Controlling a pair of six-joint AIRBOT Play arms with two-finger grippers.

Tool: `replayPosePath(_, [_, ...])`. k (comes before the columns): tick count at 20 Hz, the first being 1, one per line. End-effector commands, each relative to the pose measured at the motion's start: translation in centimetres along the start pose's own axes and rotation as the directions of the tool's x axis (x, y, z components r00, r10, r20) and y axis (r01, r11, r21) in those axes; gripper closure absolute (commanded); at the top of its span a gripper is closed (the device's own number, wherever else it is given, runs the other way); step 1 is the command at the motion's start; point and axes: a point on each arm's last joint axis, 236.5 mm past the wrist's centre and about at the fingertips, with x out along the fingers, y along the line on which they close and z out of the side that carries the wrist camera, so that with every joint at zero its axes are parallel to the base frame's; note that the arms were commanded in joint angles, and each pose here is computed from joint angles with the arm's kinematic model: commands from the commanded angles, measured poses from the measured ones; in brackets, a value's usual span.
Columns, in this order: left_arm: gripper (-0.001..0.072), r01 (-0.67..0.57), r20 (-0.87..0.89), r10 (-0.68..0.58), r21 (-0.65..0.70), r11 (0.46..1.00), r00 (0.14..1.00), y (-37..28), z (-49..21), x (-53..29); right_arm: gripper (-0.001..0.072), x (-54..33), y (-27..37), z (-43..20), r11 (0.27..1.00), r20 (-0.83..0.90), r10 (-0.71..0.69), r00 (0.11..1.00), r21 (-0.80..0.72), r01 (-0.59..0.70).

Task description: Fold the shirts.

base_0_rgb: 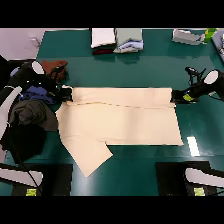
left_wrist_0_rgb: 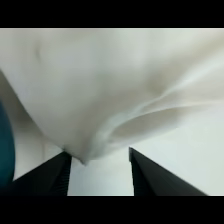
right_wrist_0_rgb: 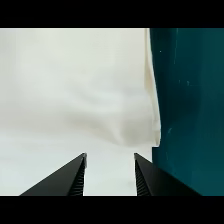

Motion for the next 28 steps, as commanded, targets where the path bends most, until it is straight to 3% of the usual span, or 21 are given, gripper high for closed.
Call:
replayPosePath(1, [0.029, -0.01, -0.003, 0.01, -0.013, 1.0, 1.0, -0.4, -0.9, -2.1, 0.0355, -2.0, 1.2, -0.3, 0.999, -0.035, 0.039, 0.999, -0.004, -0.039])
replayPosePath(6, [0.0291, -0.06, 0.139, 0.055, 0.027, 0.998, 0.989, -1.6, -4.4, -9.1, 0.0353, -5.2, -4.0, -7.9, 0.981, -0.15, -0.186, 0.971, -0.076, 0.176])
replayPosePath(7, [0.0291, -0.06, 0.145, 0.057, 0.017, 0.998, 0.988, -1.9, -5.8, -9.3, 0.0312, -5.0, -5.0, -10.0, 0.979, -0.17, -0.201, 0.965, -0.059, 0.193])
replayPosePath(8, [0.0291, -0.058, 0.147, 0.054, 0.022, 0.998, 0.988, -2.4, -7.3, -9.2, 0.0196, -4.6, -5.5, -12.0, 0.982, -0.196, -0.19, 0.962, -0.028, 0.188])
replayPosePath(9, [0.0291, -0.054, 0.146, 0.05, 0.022, 0.998, 0.988, -2.9, -8.8, -8.8, 0.0149, -3.9, -5.8, -14.4, 0.985, -0.233, -0.163, 0.959, 0.014, 0.171])
replayPosePath(14, [0.0291, -0.04, 0.102, 0.036, 0.03, 0.999, 0.994, -4.3, -12.2, -6.1, 0.0158, -0.2, -5.2, -22.1, 0.975, -0.359, -0.004, 0.933, 0.204, 0.083])
replayPosePath(18, [0.029, -0.033, 0.12, 0.029, 0.031, 0.999, 0.992, -4.5, -11.8, -6.0, 0.0173, 1.7, -3.8, -23.2, 0.981, -0.361, 0.026, 0.932, 0.19, 0.046])
replayPosePath(21, [0.029, -0.037, 0.111, 0.033, 0.032, 0.999, 0.993, -4.4, -12.0, -6.0, 0.0331, 2.1, -2.9, -21.9, 0.988, -0.319, 0.01, 0.948, 0.151, 0.041])
replayPosePath(24, [0.0291, -0.122, 0.076, 0.12, 0.024, 0.992, 0.99, -2.4, -12.9, -6.2, 0.0659, 1.6, -2.2, -20.4, 0.994, -0.284, 0.0, 0.959, 0.109, 0.033])
replayPosePath(25, [0.0291, -0.155, 0.065, 0.154, 0.014, 0.988, 0.986, -1.6, -13.4, -6.4, 0.0698, 1.4, -2.1, -19.9, 0.995, -0.275, -0.003, 0.962, 0.099, 0.031])
replayPosePath(28, [0.0291, -0.165, 0.083, 0.167, -0.029, 0.986, 0.982, -1.2, -15.5, -6.9, 0.0699, 0.7, -1.5, -19.2, 0.997, -0.265, -0.004, 0.964, 0.072, 0.024])
